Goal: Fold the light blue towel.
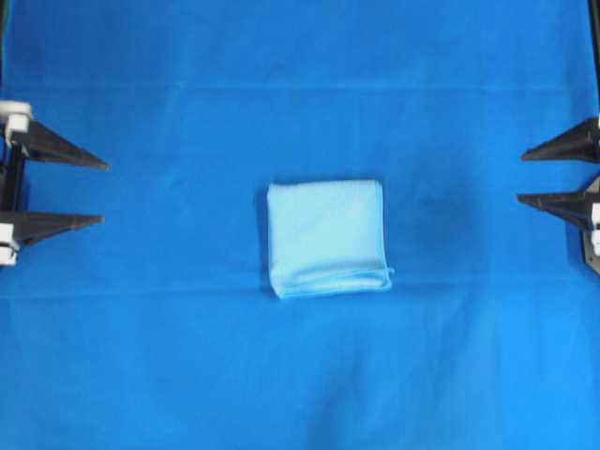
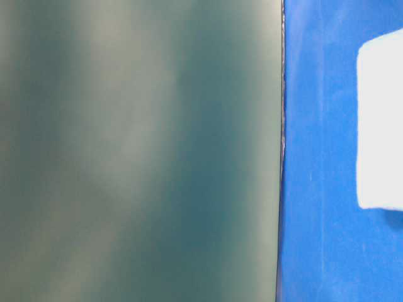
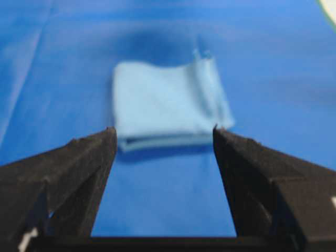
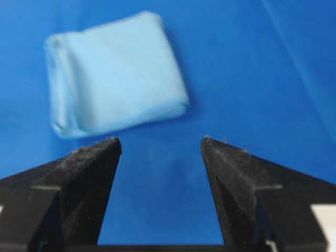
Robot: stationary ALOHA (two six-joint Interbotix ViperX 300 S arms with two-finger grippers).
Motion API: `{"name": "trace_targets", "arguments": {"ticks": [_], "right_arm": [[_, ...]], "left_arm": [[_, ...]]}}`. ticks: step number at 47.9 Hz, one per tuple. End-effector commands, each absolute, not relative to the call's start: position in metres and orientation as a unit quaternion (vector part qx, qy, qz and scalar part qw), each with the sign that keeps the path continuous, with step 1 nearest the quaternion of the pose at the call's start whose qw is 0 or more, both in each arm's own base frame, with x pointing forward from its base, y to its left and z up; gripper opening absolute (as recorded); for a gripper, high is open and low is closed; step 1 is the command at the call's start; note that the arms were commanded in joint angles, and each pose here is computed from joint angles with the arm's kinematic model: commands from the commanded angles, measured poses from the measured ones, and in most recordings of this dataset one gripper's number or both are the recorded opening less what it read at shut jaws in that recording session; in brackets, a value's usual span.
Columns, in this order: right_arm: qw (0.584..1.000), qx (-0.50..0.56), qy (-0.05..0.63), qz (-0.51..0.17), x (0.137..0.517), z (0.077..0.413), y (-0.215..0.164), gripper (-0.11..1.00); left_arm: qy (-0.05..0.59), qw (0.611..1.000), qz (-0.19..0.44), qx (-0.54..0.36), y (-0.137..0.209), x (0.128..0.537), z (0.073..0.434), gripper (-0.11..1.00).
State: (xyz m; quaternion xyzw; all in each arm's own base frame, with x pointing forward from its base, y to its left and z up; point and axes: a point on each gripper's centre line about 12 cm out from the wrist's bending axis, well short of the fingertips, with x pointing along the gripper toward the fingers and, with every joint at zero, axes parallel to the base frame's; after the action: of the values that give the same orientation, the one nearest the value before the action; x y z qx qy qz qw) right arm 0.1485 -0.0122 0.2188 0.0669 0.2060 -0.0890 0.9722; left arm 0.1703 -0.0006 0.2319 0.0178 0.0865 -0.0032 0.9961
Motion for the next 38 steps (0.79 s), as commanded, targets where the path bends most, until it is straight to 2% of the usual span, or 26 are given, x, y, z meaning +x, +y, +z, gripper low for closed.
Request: {"name": "trace_targets", "arguments": {"ticks": [1, 11, 38], "right_arm": [[0.974, 0.068, 0.197, -0.086, 0.148, 0.217, -0.012, 0.65], [0.975, 0.070, 0.194, -0.077, 0.151, 0.214, -0.011, 0.64], [0.976, 0.069, 0.194, -0.076, 0.151, 0.214, -0.010, 0.65]], "left_arm": [[0.075, 0.997, 0.008, 0.016, 0.003, 0.163, 0.229, 0.71], [0.081, 0.996, 0.014, 0.013, 0.005, 0.156, 0.218, 0.71], [0.084, 0.996, 0.014, 0.014, 0.005, 0.156, 0.218, 0.71]]}}
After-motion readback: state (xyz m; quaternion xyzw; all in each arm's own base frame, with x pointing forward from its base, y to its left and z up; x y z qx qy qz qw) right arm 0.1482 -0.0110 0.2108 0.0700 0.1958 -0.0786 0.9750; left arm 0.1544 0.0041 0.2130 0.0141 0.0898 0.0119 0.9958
